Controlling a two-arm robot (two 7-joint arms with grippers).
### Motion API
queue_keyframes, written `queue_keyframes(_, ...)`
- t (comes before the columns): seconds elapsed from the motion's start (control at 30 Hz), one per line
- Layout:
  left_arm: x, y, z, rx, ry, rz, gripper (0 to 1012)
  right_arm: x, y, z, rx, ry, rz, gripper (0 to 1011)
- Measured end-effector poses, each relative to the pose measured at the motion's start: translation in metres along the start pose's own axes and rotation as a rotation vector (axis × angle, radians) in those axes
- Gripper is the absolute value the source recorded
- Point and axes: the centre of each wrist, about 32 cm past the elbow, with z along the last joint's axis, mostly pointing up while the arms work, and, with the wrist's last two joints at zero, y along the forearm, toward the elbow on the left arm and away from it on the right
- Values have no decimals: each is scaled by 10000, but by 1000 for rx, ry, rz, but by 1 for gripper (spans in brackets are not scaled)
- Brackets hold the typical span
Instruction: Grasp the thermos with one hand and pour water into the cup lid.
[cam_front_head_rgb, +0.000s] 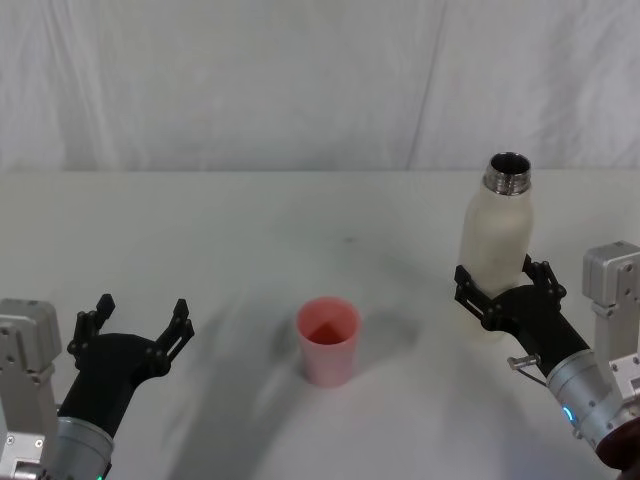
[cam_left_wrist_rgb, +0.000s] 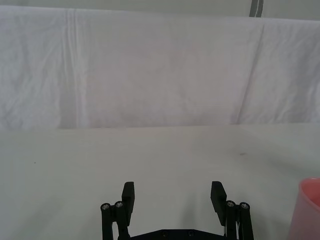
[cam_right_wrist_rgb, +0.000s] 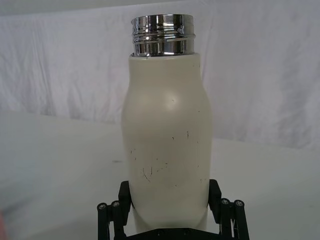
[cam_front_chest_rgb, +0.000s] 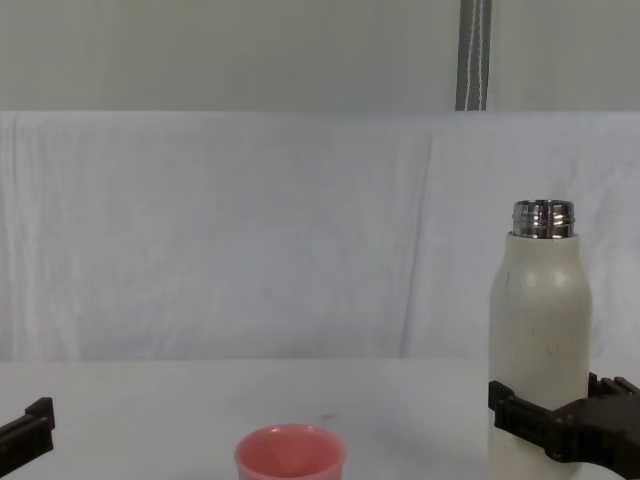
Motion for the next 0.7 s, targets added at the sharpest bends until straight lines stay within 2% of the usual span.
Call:
queue_keyframes(0.4,0,0,0,0,0,0,1001,1,-1,-1,0,0,0,950)
queue_keyframes(0.5,0,0,0,0,0,0,1001,2,-1,0,1,-1,0,996)
queue_keyframes(0.7,0,0,0,0,0,0,1001,1,-1,2,1,-1,0,1001)
